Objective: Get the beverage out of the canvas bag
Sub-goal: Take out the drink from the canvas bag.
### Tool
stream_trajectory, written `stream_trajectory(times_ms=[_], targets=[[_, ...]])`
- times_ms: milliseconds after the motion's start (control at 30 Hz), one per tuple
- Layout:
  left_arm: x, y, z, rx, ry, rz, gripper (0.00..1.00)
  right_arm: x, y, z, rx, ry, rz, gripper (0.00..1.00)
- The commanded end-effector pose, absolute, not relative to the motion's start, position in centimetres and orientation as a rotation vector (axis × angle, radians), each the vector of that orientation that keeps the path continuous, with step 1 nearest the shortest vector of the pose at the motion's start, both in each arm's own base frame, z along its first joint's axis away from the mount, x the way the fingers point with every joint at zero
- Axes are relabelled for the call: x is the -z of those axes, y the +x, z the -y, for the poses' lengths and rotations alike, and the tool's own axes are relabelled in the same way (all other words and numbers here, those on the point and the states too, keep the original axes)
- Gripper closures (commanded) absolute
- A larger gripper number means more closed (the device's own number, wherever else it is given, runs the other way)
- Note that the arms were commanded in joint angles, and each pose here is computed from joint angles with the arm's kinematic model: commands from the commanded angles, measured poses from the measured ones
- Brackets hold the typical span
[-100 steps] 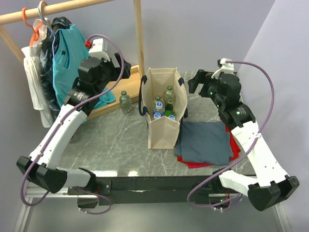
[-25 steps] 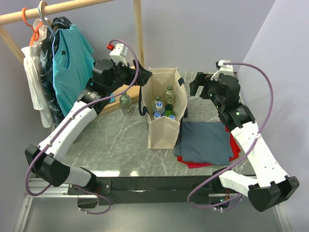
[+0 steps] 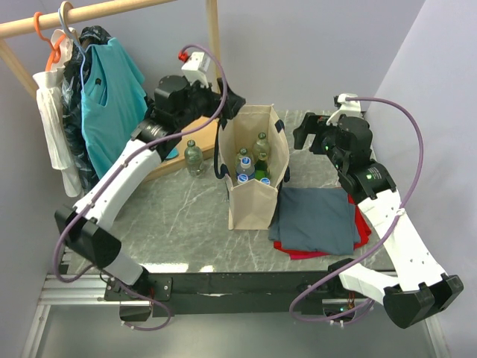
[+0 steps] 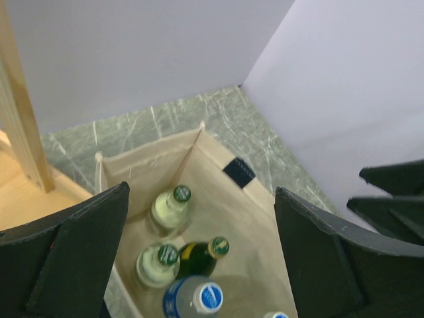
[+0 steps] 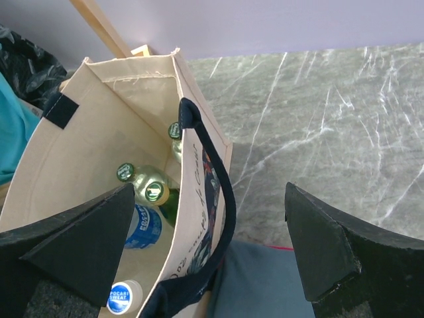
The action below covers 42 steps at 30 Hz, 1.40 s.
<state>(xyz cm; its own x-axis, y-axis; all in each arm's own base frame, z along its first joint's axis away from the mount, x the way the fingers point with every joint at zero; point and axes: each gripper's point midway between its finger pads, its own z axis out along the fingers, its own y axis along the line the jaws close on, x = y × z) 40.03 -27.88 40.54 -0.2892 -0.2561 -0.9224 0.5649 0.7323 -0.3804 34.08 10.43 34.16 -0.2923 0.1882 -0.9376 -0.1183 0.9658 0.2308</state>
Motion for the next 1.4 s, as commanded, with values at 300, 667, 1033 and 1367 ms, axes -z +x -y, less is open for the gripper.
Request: stream_trajectory(times_ms=[300, 667, 1033, 1367], targets=[[-38.8, 40.7, 34.2, 0.735, 0.469, -1.781, 0.04, -36.4, 33.5, -10.4, -0.314, 0.029, -1.784, 0.0], [-33.0, 42.7, 35.9, 0.682, 0.487, -1.916, 0.04, -36.2, 34.0, -10.7, -0.316, 0.02, -1.786, 0.0], [-28.2, 44.0, 37.6, 0.674, 0.518, -2.015, 0.01, -35.8, 34.4, -10.5, -0.288, 0.023, -1.8, 0.0], [-25.0, 45.1, 38.1, 0.635, 0.508, -2.072, 0.01, -35.6, 34.7, -10.4, -0.274, 0.026, -1.811, 0.0]])
